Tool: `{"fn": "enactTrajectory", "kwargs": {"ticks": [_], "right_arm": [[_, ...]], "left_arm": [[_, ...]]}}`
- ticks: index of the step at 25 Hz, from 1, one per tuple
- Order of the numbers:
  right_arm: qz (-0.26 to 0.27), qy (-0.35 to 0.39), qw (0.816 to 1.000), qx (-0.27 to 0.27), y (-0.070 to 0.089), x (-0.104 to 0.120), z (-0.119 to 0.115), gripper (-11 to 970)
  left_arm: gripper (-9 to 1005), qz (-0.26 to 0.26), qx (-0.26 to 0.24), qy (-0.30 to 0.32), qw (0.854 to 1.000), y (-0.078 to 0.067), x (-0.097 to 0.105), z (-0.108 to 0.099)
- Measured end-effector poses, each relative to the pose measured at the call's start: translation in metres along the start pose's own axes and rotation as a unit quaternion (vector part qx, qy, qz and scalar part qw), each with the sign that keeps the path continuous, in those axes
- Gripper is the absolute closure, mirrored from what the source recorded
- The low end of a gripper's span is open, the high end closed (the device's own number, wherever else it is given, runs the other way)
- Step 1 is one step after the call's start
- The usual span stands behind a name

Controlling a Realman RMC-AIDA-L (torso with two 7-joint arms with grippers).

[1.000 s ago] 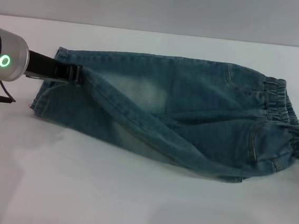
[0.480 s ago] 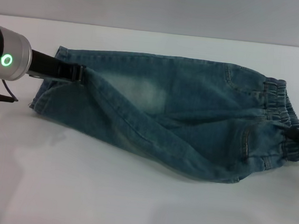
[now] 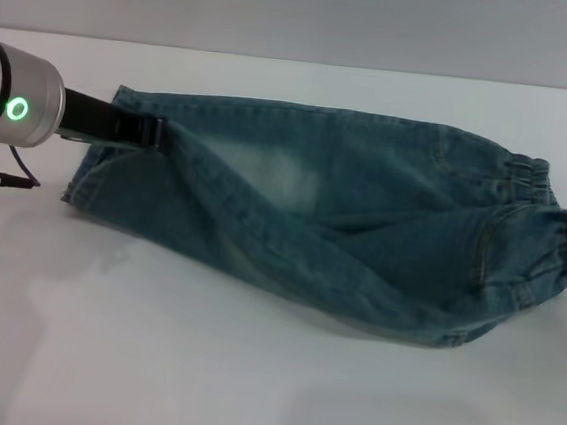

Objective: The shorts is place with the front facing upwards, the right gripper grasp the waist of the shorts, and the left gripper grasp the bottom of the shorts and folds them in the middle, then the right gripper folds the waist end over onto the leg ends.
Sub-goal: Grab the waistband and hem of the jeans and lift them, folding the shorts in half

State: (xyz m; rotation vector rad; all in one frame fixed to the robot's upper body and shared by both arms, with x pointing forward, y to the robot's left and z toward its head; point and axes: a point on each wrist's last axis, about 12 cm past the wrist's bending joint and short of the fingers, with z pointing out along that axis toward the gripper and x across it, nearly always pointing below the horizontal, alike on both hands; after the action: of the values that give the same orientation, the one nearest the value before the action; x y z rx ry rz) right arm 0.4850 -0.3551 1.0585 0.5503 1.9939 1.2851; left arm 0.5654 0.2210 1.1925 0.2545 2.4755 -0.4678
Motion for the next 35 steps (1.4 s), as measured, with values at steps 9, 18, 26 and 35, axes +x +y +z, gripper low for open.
{"fn": "enactTrajectory", "kwargs": {"ticks": [9,18,26,35], "right_arm": [[0.045,-0.059,0.997,-0.036,-0.004,-0.006,-0.003,940],[0.089,-0.125,0.985,-0.083,-0.006,-0.014,0.002,924],[0.077,-0.163,0.979,-0.096,0.0,-0.03,0.013,911],[0.066,-0.206,0.975,-0.055,-0.005,-0.045,0.026,895]], "left_arm": [[863,-0.004,-0.001,-0.033,0.999,0.001,-0.007,0.0],[841,-0.019,-0.005,-0.072,0.997,0.007,-0.012,0.008],[822,-0.019,-0.005,-0.111,0.994,0.008,-0.023,0.026],[800,-0.025,0.006,-0.112,0.993,0.005,-0.03,0.057]]}}
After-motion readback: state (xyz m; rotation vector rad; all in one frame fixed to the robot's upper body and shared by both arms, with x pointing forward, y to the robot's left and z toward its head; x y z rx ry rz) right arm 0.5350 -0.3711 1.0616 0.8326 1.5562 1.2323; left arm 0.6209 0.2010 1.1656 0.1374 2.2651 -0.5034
